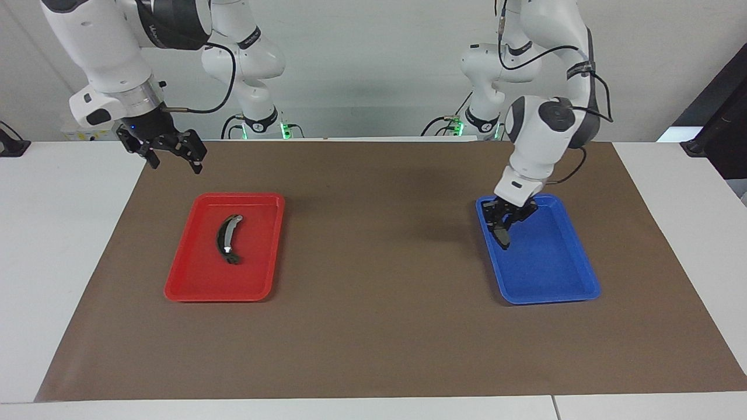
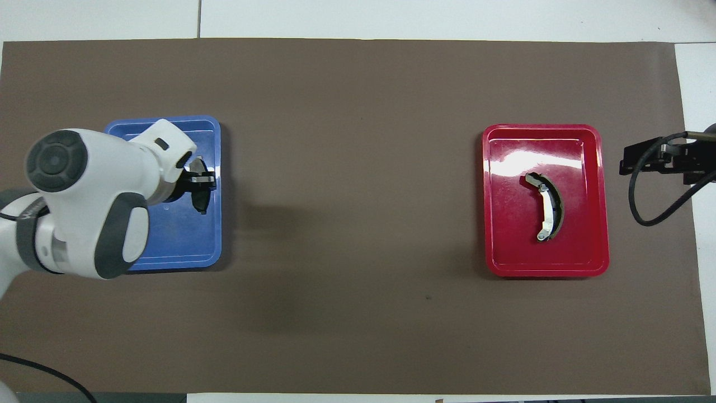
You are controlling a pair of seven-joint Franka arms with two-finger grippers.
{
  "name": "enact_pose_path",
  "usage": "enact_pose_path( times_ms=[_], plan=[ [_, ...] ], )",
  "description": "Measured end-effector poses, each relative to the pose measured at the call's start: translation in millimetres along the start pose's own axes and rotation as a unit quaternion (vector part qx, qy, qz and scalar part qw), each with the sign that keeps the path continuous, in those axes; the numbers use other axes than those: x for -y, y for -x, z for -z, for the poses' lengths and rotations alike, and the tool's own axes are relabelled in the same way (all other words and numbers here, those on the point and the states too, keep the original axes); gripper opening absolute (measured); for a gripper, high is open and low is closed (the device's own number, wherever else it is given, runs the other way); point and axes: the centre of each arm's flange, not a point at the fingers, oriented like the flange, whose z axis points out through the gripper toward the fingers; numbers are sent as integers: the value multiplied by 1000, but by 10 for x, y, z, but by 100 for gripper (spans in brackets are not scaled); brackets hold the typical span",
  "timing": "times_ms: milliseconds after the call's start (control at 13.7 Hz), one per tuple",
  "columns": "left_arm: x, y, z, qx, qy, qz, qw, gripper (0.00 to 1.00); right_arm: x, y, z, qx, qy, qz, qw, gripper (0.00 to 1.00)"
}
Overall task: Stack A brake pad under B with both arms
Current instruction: 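Carry the small pad to mid-table while the right gripper grasps the curved pad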
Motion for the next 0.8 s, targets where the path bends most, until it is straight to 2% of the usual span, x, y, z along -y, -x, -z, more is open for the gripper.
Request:
enact_pose_path(
  times_ms=[218, 364, 510, 655, 801],
  plan=[
    [-833, 274, -309, 8, 1, -9, 1000, 39, 16, -17, -604, 14, 1, 40, 999, 99],
    [-1250, 302, -389, 6, 4, 3, 1000, 39, 34, -67, -1036, 17, 1, 56, 998, 99],
    [-1569, 217, -484, 3, 7, 8, 1000, 39, 45, -58, -1514, -1, -2, 72, 997, 99],
    [-1857, 302, -673, 10, 5, -7, 1000, 39, 43, 20, -1953, -17, -4, 80, 997, 99],
    [-2085, 412, -823, 0, 14, -21, 1000, 39, 36, 91, -2249, -16, -3, 99, 995, 99]
  ],
)
